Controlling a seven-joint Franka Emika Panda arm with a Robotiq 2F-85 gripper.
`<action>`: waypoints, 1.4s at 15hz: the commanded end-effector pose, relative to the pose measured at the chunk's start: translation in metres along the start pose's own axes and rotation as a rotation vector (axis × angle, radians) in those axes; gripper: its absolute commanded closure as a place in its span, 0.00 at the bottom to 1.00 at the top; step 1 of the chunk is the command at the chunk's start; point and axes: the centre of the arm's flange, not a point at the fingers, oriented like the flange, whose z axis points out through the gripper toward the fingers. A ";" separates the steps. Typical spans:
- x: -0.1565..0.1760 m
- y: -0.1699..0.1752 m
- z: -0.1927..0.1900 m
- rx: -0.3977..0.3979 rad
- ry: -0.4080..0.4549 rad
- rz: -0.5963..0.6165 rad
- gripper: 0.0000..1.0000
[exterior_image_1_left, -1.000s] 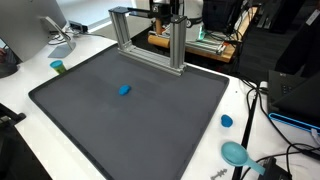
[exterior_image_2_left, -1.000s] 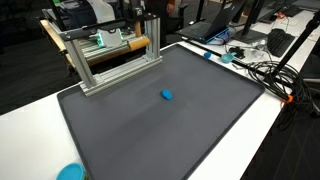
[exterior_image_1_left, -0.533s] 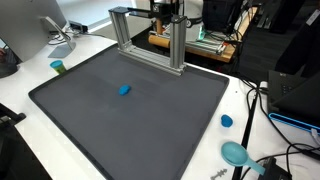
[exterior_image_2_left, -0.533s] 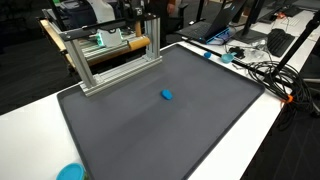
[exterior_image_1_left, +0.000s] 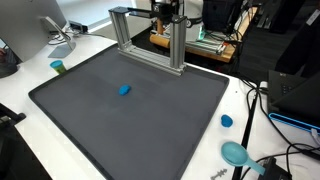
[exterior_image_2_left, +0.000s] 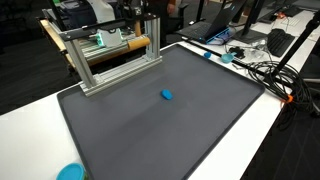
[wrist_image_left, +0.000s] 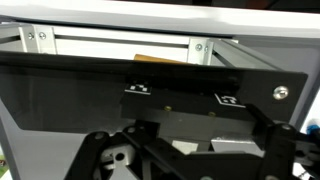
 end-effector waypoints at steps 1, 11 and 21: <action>-0.005 -0.005 0.000 0.032 -0.017 0.060 0.01; 0.002 -0.002 -0.004 0.016 0.011 0.104 0.00; 0.012 0.000 -0.001 0.023 0.016 0.173 0.01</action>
